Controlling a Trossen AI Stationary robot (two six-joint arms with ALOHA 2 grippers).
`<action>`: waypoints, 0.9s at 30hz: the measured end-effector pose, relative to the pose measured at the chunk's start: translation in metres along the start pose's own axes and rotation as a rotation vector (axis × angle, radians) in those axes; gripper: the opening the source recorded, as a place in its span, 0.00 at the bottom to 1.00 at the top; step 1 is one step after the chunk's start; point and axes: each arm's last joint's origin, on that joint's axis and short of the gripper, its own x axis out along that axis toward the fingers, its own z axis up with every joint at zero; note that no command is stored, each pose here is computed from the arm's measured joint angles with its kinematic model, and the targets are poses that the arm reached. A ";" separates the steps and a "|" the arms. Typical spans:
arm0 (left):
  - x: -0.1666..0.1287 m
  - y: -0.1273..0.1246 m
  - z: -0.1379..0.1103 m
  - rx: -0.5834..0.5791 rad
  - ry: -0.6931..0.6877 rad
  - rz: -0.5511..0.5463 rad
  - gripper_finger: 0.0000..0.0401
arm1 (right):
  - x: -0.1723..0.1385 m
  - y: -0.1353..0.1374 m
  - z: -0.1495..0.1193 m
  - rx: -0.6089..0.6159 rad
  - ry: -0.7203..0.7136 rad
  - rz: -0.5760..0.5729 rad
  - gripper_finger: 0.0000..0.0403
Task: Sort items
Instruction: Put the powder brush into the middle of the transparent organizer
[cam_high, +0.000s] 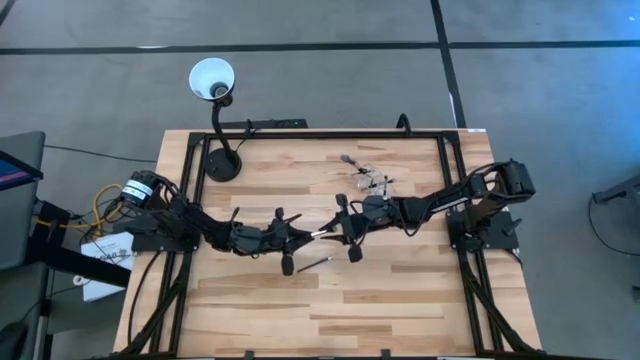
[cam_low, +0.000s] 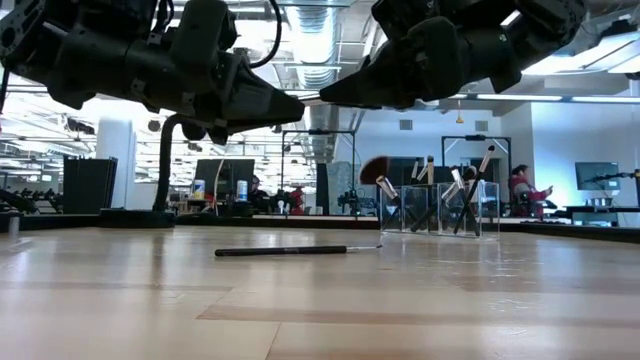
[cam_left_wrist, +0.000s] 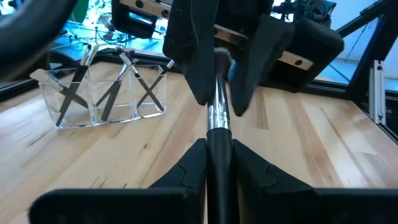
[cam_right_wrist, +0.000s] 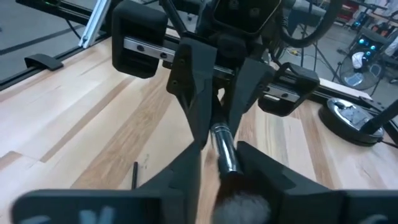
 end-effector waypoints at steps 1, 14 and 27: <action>0.000 0.000 0.000 0.000 0.000 -0.002 0.12 | 0.000 0.000 0.000 0.000 0.001 -0.001 0.20; 0.000 0.000 0.000 -0.001 -0.003 0.006 0.15 | 0.000 -0.004 -0.002 0.005 0.009 -0.009 0.09; 0.000 0.000 0.000 -0.003 -0.006 0.006 0.27 | -0.001 -0.003 -0.011 0.017 0.126 -0.070 0.08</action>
